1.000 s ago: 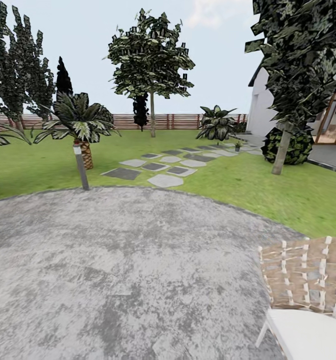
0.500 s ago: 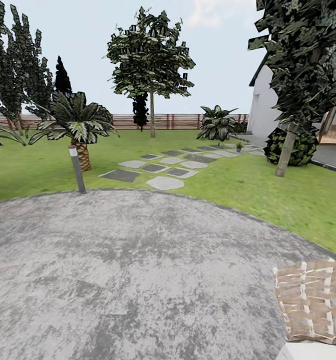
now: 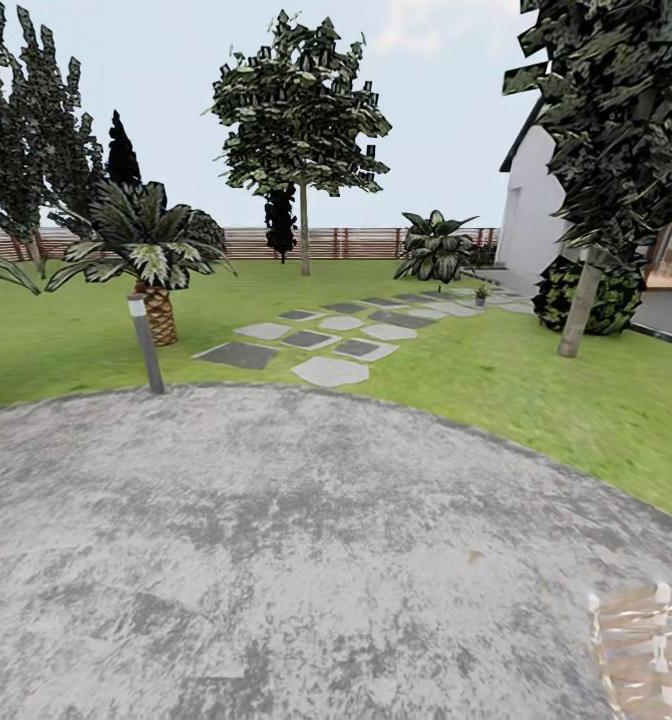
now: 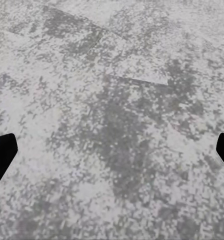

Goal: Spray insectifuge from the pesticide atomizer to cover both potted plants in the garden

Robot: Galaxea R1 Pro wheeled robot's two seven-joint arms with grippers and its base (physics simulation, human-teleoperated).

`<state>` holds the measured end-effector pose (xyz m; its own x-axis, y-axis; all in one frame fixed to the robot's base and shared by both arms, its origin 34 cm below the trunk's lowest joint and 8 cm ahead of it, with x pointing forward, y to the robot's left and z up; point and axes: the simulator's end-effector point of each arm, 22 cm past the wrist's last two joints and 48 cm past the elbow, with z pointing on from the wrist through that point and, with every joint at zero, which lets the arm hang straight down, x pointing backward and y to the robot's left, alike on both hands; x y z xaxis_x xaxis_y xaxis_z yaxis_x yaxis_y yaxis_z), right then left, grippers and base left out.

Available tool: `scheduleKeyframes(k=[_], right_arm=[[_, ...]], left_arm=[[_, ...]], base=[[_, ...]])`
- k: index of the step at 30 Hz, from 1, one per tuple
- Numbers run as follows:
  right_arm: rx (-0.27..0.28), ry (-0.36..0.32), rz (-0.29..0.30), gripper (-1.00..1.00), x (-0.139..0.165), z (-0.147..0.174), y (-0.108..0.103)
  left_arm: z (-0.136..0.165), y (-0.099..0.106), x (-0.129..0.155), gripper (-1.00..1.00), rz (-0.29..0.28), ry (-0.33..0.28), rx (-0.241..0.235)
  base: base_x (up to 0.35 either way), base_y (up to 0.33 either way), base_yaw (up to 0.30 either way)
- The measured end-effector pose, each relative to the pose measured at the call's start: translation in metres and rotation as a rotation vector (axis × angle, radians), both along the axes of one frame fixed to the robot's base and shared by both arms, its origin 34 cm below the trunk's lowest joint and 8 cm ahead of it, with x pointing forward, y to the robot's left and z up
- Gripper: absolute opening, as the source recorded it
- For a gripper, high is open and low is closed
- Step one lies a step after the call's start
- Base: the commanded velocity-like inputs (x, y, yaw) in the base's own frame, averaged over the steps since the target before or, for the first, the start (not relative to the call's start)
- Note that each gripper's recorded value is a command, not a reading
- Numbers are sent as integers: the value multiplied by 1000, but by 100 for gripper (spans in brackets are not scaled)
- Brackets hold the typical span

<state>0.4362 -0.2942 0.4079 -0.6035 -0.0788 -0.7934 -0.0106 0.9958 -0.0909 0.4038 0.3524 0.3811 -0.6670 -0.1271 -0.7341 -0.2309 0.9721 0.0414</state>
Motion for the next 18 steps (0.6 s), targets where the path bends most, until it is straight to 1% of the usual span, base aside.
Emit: scheduleKeyframes(k=[18], right_arm=[[0,0,0,100,0,0,0]], left_arm=[[0,0,0,100,0,0,0]], base=[[339,0,0]])
